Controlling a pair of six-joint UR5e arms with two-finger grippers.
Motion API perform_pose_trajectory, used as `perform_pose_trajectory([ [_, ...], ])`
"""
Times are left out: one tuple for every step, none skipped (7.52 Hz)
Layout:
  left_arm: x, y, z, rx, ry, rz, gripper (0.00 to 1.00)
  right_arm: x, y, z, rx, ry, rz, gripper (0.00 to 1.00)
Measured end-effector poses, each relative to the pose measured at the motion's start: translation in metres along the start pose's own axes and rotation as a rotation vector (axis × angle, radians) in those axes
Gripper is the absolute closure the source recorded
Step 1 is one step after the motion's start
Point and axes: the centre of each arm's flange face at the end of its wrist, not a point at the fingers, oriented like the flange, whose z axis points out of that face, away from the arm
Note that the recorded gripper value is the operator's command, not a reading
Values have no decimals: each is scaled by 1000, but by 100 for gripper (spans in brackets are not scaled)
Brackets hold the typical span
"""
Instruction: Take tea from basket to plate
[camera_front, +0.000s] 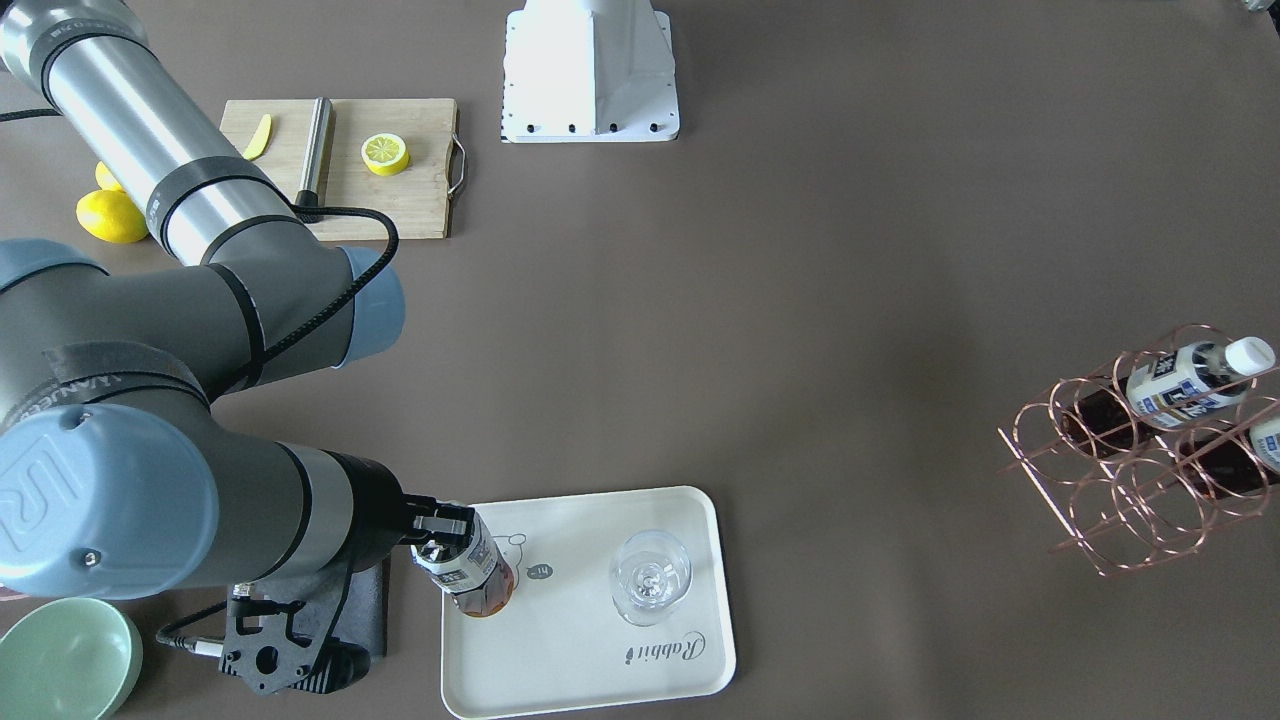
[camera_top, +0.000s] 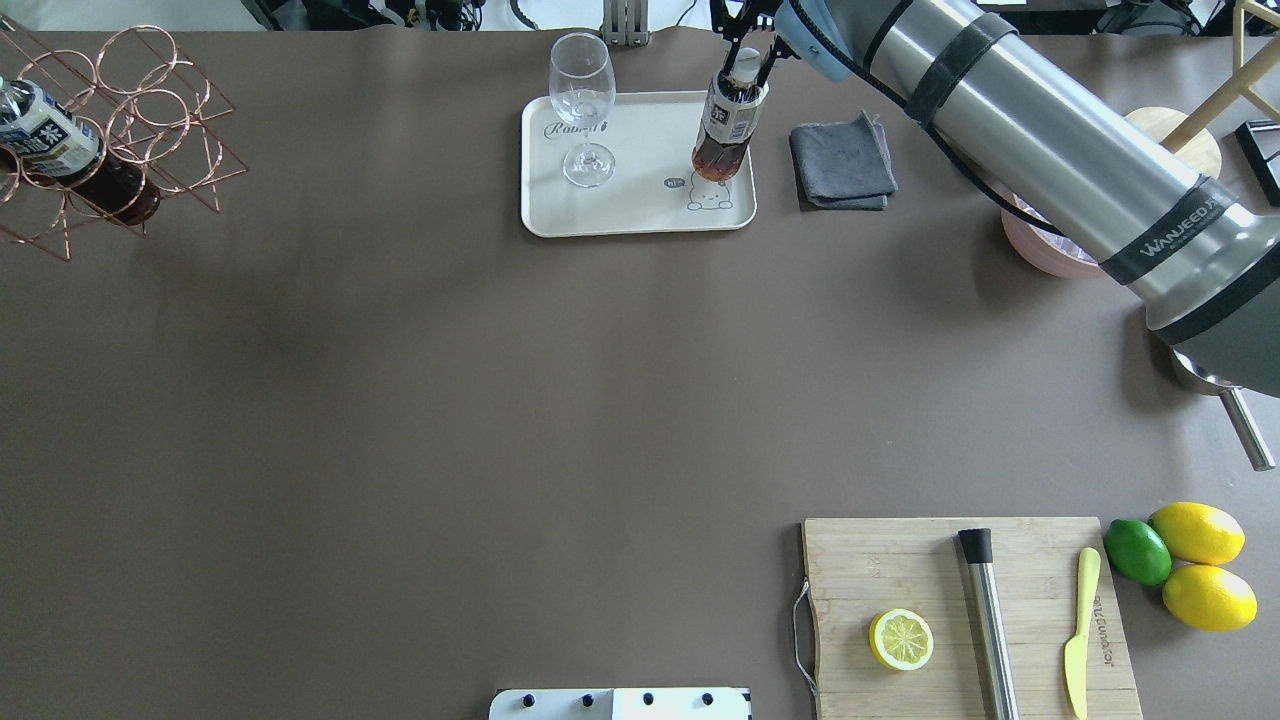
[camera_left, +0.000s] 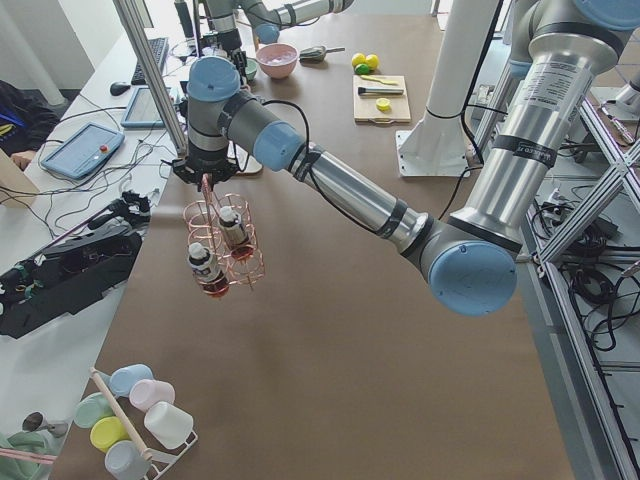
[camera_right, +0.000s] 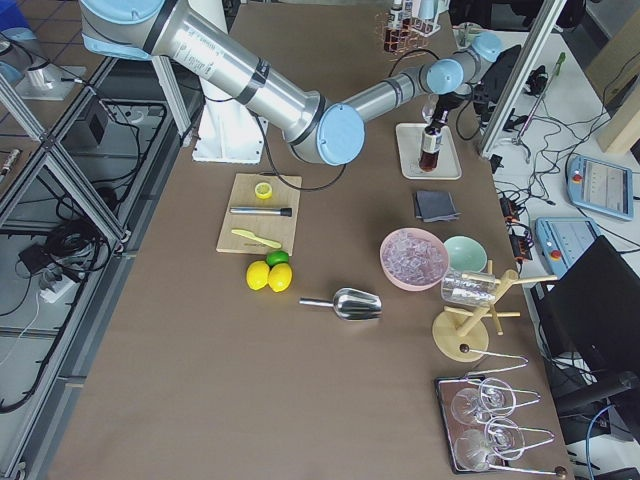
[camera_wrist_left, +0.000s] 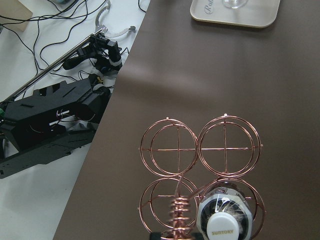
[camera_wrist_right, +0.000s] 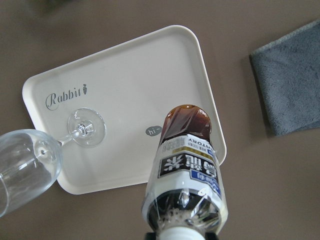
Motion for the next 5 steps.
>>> perform_pose_trajectory([
  [-21,10,6,-39,-20,78,100,-8,2,6,23,13,-28,100],
  [-36,11,12,-71,-33,149,100,-16,4,11,41,24,-51,100],
  [-49,11,20,-89,-36,209,100,-22,6,14,54,33,-73,100],
  [-65,13,31,-95,-38,259,100,-24,6,17,64,44,-91,68],
  [-79,15,42,-95,-45,291,100,-26,6,19,72,53,-106,38],
])
